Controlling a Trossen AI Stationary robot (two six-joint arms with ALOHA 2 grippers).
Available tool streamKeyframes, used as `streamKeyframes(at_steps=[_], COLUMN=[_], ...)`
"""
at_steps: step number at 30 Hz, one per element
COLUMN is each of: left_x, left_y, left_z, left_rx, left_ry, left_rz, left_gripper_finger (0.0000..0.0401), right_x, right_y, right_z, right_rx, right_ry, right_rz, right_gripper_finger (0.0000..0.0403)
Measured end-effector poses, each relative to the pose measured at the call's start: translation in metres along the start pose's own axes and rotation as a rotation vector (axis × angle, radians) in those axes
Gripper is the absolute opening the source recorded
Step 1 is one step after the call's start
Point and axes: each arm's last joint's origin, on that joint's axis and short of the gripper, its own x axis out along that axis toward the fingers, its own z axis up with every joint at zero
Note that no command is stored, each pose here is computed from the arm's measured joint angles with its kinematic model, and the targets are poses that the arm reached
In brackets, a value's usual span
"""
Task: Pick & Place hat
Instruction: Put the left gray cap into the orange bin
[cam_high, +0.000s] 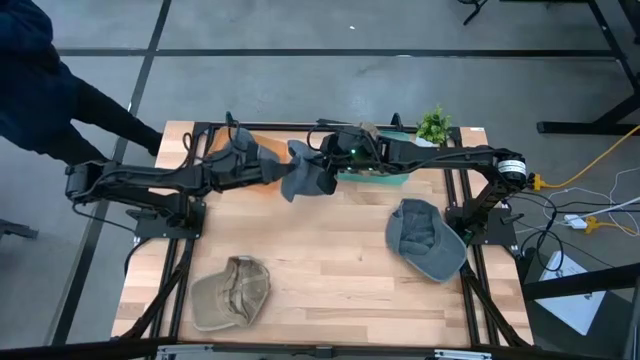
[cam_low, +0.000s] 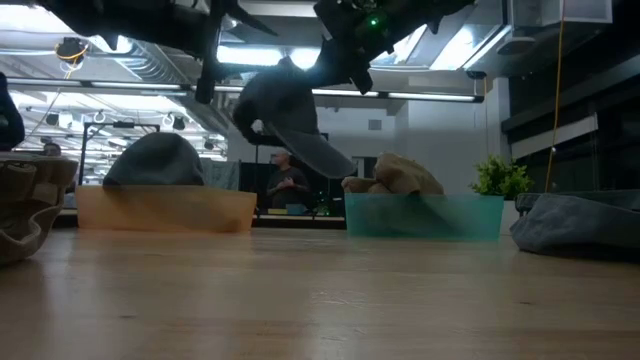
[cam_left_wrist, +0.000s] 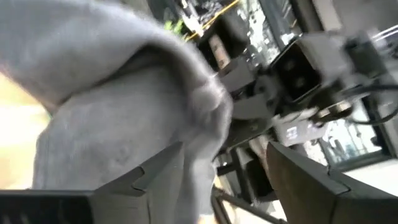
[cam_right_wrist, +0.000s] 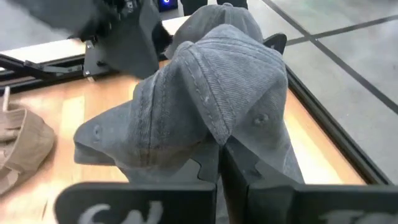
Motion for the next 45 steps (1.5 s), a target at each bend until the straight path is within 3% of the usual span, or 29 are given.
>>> streamKeyframes(at_steps=[15,21,26,36,45], left_x=[0.032,0.034,0.034,0.034,0.019], left_y=[0.024,0.027,0.027,0.026,0.006], left_z=[-0.017,-0.017,-0.017,-0.017,-0.011], left_rx=[0.023,0.003,0.012,0.05,0.043], left_ry=[0.044,0.0,-0.012,0.025,0.133], left_rz=[0.04,0.076,0.081,0.058,-0.1], left_gripper_finger=[0.0232,0.022,0.0172,0.0014,0.0006], right_x=[0.003,0.003,0.003,0.003,0.001], right_y=[0.0,0.001,0.003,0.004,0.0], right_z=[-0.002,-0.002,-0.002,-0.001,-0.004], right_rx=[0.052,0.12,0.126,0.145,0.104], right_ry=[0.008,0.012,0.015,0.015,0.061], right_rz=[0.002,0.049,0.076,0.115,0.162], right_gripper_finger=[0.0008,0.0008,0.0008,0.0008,0.0008])
